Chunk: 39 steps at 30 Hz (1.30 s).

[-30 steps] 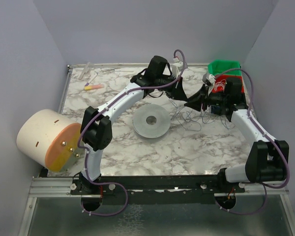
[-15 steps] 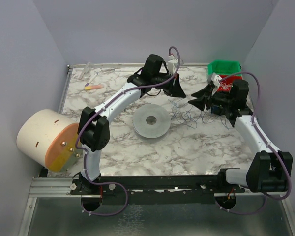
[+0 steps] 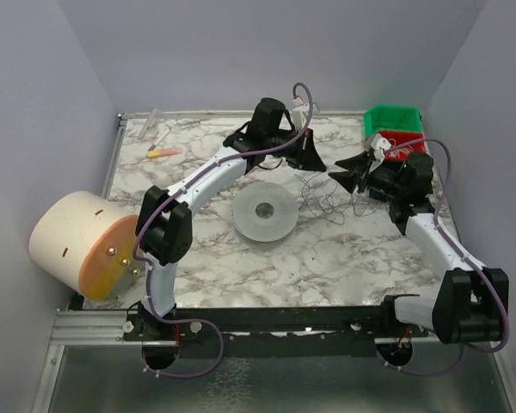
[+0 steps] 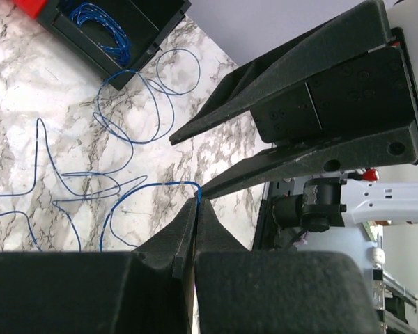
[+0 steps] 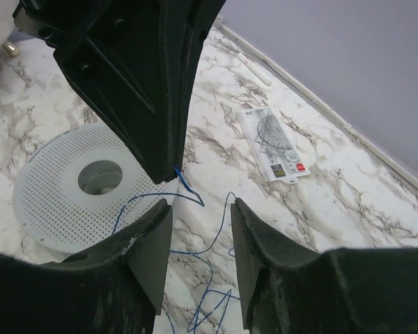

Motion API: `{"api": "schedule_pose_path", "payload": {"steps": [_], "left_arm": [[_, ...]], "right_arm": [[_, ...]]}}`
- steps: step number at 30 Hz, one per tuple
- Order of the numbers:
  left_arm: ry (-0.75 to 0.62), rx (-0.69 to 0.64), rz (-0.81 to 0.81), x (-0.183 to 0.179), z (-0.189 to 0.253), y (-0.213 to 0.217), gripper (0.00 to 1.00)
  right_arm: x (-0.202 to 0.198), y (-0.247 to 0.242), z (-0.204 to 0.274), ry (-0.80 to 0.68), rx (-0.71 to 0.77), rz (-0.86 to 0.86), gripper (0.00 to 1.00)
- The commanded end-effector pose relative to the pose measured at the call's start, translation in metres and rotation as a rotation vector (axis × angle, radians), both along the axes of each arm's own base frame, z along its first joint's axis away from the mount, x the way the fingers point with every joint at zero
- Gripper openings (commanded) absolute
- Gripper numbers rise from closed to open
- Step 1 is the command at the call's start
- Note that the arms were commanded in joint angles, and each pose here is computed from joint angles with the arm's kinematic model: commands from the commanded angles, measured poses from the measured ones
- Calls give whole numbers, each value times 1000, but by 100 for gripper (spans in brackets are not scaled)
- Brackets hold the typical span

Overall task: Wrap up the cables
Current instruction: Adjust the cable at the center of the board.

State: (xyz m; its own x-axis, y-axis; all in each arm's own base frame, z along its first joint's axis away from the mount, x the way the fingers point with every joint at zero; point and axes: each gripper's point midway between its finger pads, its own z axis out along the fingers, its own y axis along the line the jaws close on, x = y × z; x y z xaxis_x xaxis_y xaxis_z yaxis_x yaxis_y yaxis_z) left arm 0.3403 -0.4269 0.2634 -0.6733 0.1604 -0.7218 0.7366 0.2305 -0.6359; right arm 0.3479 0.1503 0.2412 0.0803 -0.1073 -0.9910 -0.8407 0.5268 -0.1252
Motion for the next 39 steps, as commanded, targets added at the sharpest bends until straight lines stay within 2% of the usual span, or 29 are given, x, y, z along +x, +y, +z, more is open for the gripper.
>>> {"api": "schedule_pose_path", "payload": {"steps": [1,20,27,32,34,39], "left_arm": [[-14,-50,-9,-5,18,0,0],[5,-91,-27,-11,26,-1,0],[10,-96,-29,-12,25,-2,0],[12,-92,-26,-11,22,-2,0],[12,-94,-27,-10,23,-3,0],[16,-94,-33,-10,21,-4,0]], "right_arm": [[9,3,2,-28,39,-36,43],[19,7,-12,34,68,-61,37],[17,10,-10,61,135,-57,25],[7,18,-5,59,141,20,4],[2,22,-6,80,141,62,1],[-5,29,-9,126,147,132,1]]}}
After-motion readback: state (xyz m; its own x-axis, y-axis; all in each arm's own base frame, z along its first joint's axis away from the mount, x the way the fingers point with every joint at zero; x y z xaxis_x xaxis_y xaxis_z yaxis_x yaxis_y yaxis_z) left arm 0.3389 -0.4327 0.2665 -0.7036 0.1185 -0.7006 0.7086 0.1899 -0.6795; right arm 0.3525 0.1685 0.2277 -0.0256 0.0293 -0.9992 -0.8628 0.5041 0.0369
